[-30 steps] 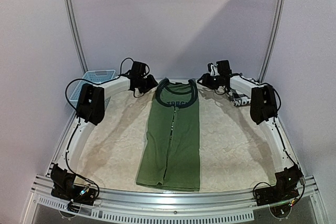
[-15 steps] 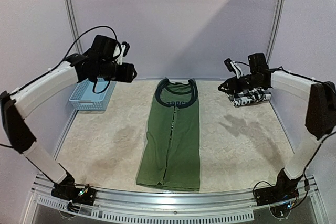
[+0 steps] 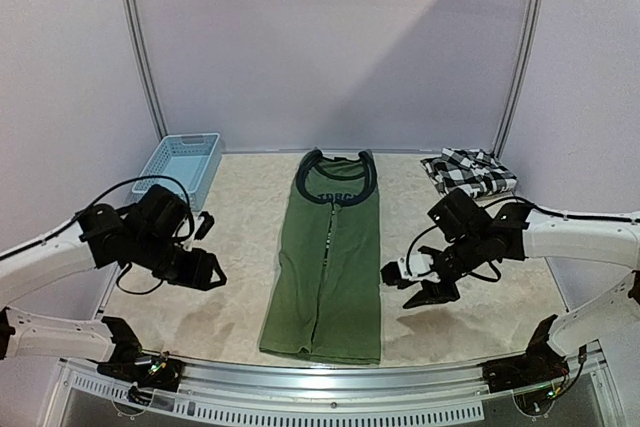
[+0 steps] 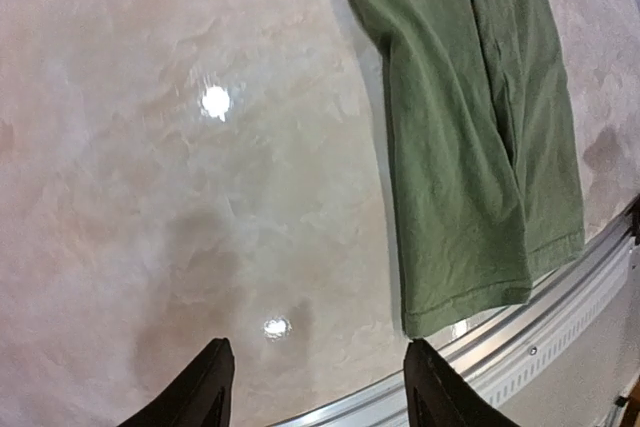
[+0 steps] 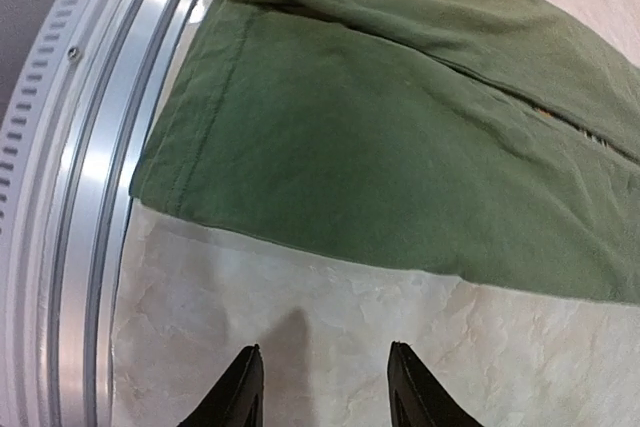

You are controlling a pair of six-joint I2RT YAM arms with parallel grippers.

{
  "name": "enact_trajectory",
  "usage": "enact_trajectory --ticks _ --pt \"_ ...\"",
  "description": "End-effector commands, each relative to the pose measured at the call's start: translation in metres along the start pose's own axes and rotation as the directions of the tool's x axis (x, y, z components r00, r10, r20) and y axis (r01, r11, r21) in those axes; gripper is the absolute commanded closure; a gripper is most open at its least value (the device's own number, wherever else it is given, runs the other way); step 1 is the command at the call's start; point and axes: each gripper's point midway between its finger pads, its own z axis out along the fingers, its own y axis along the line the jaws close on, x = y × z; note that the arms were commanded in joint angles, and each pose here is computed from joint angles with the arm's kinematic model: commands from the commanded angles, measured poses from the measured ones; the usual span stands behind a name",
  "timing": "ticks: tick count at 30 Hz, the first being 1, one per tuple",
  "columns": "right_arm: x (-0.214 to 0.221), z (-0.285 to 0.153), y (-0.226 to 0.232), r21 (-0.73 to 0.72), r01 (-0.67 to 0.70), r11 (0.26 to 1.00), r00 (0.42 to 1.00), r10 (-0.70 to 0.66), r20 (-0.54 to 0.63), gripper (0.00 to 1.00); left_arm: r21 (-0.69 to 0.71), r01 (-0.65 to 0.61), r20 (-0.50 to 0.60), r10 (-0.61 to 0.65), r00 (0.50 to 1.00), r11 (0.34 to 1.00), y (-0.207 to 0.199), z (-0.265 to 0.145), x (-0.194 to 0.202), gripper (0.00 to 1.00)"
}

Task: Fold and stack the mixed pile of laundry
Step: Rotate the rectangle-folded tank top at the center of the board, then pick up the rectangle-folded tank top from the center of the board.

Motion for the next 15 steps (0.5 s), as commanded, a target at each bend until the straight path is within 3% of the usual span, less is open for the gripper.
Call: enact_trajectory --ticks 1,8,15 --pt "-0.01 0.01 0.021 0.019 0.295 0.955 0.951 -0.292 -0.103 0.56 0.086 0.282 -0.034 -0.28 0.959 0.956 -0.007 0.012 0.033 0.41" --pt "-0.004 0.056 0.07 -0.068 0.608 0.791 0.767 -0.607 -0.209 0.55 0.078 0.335 -0.107 -0.326 0.939 0.939 -0.006 0.046 0.063 0.43" --pt "-0.002 0.076 0.083 -0.048 0.682 0.73 0.708 -0.675 -0.205 0.57 0.075 0.299 -0.178 -0.282 0.943 0.951 -0.027 0.072 0.076 0.47"
